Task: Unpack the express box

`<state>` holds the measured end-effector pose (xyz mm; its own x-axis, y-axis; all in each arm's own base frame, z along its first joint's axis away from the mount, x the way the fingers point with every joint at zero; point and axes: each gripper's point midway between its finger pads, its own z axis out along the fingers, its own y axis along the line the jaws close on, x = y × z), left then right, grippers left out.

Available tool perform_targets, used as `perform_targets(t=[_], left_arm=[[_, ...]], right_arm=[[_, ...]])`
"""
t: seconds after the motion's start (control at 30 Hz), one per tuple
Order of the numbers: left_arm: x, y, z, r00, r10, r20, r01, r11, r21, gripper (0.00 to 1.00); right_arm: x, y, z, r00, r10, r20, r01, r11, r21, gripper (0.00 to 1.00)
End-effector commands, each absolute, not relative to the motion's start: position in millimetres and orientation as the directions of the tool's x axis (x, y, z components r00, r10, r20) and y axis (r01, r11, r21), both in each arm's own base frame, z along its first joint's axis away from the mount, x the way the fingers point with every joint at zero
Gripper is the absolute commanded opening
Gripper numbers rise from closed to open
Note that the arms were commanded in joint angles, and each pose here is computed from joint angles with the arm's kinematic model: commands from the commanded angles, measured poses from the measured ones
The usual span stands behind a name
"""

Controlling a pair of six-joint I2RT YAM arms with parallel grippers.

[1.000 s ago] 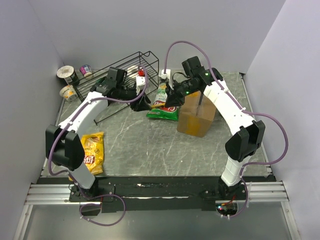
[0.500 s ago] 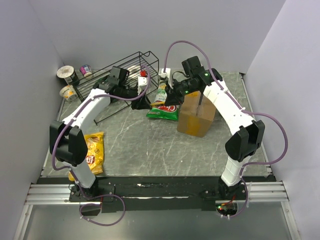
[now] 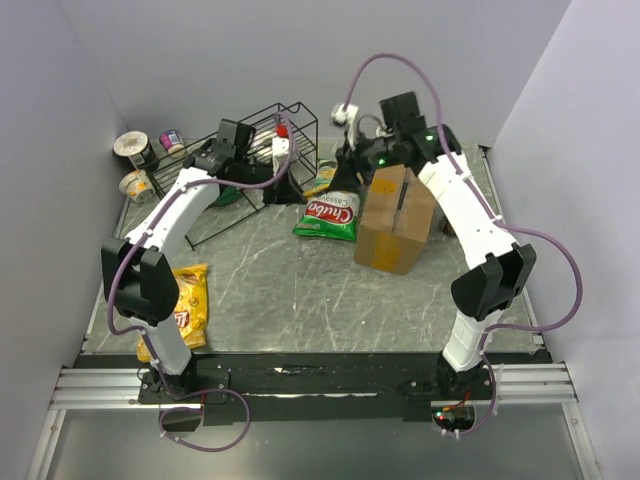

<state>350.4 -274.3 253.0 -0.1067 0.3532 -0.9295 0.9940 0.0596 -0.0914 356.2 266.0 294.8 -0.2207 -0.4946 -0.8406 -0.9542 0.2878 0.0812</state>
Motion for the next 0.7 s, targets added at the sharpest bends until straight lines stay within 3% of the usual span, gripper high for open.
perform_targets(t=[0.0, 0.03, 0.07, 0.1, 0.3, 0.67], left_arm=[[356.1, -276.2, 302.2, -0.085, 0.208, -0.974, 0.996, 0.029, -0.081, 0.01], [352.1, -276.4, 305.8, -0.120, 0.191, -0.974, 0.993, 0.021, -0.119, 0.01], [351.8, -276.8, 310.0, -0.110, 0.175, -0.978, 0.994, 0.015, -0.109, 0.01], [348.8, -277.1, 312.9, -0.146, 0.162, -0.976, 0.989, 0.012, -0.146, 0.01], [337.9, -279.2, 334.5, -0.226, 0.084, -0.971, 0.970, -0.071, -0.232, 0.01], [333.4, -290.6, 339.1, -0.298, 0.080, -0.951, 0.942, -0.137, -0.307, 0.01]], right_arm=[[368.8, 257.8, 362.8, -0.278, -0.285, -0.917, -0.922, 0.348, 0.171, 0.69], [366.1, 253.4, 370.7, -0.284, -0.260, -0.923, -0.919, 0.349, 0.185, 0.75], [361.6, 253.2, 378.3, -0.296, -0.227, -0.928, -0.921, 0.326, 0.214, 0.93], [359.7, 250.1, 376.1, -0.317, -0.217, -0.923, -0.916, 0.321, 0.240, 0.95], [337.1, 238.8, 365.4, -0.256, -0.260, -0.931, -0.954, 0.225, 0.199, 0.93], [344.4, 268.6, 369.6, -0.242, -0.223, -0.944, -0.966, 0.149, 0.213, 0.91]])
